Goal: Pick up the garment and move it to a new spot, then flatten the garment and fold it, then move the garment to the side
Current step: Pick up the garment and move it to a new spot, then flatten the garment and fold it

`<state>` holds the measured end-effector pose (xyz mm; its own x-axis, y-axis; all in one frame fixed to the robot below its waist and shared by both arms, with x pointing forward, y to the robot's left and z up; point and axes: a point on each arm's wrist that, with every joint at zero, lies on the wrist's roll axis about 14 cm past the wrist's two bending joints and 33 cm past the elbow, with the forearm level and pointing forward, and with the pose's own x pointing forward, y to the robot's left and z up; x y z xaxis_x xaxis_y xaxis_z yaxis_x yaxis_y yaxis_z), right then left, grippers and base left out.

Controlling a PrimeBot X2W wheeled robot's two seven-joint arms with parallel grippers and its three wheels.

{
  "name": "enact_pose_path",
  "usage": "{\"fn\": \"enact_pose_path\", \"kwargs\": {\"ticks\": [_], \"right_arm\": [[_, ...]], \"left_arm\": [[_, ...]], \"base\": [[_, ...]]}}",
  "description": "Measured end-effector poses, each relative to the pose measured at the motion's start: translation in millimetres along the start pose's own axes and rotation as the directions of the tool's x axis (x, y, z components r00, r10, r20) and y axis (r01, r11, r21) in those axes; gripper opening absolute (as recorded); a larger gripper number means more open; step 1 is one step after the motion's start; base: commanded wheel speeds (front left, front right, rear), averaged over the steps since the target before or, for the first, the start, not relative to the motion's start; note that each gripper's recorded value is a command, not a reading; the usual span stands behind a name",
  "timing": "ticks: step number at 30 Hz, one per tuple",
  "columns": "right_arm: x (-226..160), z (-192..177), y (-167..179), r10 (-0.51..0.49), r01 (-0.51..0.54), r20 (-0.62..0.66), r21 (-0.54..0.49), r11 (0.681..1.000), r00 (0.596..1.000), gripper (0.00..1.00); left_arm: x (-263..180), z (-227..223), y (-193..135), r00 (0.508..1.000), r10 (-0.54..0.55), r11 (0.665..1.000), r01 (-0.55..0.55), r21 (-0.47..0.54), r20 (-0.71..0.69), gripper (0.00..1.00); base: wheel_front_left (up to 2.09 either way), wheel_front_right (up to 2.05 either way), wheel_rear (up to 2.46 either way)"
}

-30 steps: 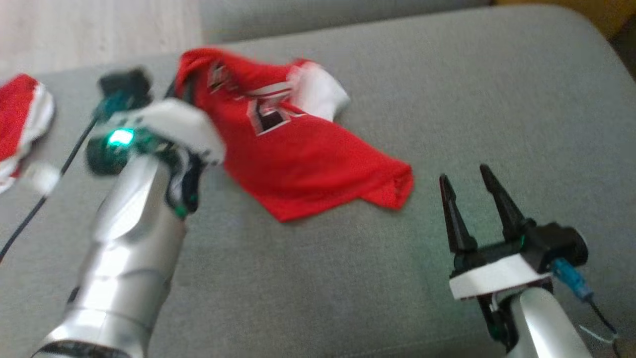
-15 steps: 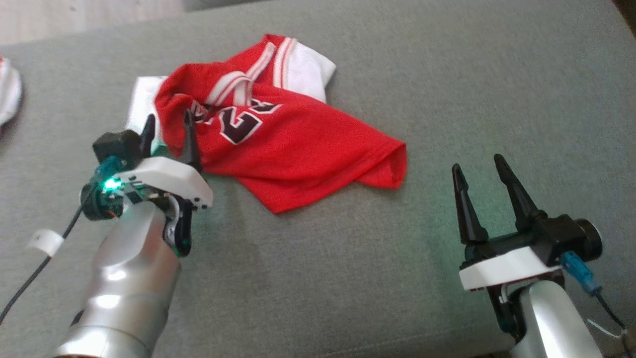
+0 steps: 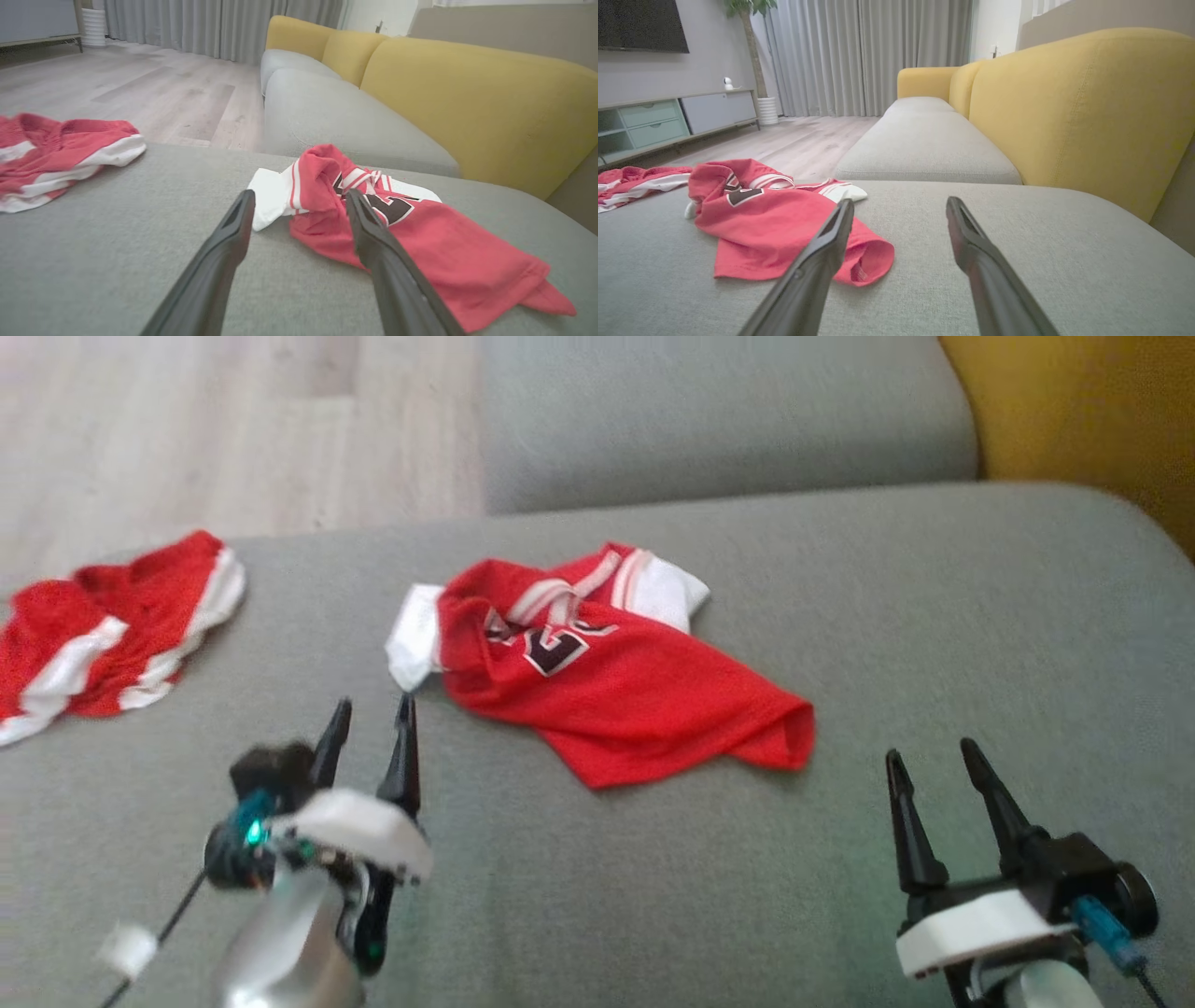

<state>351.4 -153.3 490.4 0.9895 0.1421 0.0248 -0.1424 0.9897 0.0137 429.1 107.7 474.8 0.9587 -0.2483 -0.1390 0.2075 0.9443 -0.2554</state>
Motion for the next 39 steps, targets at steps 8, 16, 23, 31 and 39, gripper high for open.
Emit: {"fn": "enact_pose_path", "kwargs": {"ticks": [8, 16, 23, 31, 39], "right_arm": [[-14.6, 1.0, 19.4, 0.053, -0.053, 0.008, 0.017, 0.998, 0.999, 1.0], [-28.3, -5.7, 24.8, 0.06, -0.06, -0.007, 0.045, 0.997, 0.998, 1.0], [-32.7, -9.3, 28.6, 0.066, -0.065, -0.015, 0.063, 0.996, 0.998, 1.0], [-33.4, -14.7, 29.8, 0.07, -0.068, -0.033, 0.064, 0.996, 0.997, 1.0], [-32.7, -19.8, 31.1, 0.075, -0.072, -0.05, 0.066, 0.995, 0.996, 1.0]], "left_arm": [[-81.3, -17.1, 35.2, 0.99, 0.125, 0.991, -0.122, -0.057, 0.068, 1.0], [-129.6, -37.5, 27.4, 0.982, 0.174, 0.983, -0.168, -0.074, 0.077, 1.0], [-145.3, -42.0, 19.0, 0.981, 0.185, 0.98, -0.179, -0.087, 0.066, 1.0], [-146.1, -35.6, 18.8, 0.98, 0.186, 0.98, -0.18, -0.081, 0.075, 1.0], [-149.5, -40.3, 17.7, 0.981, 0.186, 0.98, -0.181, -0.081, 0.057, 1.0]], "base": [[0.0, 0.0, 0.0], [0.0, 0.0, 0.0], [0.0, 0.0, 0.0], [0.0, 0.0, 0.0], [0.0, 0.0, 0.0]]}}
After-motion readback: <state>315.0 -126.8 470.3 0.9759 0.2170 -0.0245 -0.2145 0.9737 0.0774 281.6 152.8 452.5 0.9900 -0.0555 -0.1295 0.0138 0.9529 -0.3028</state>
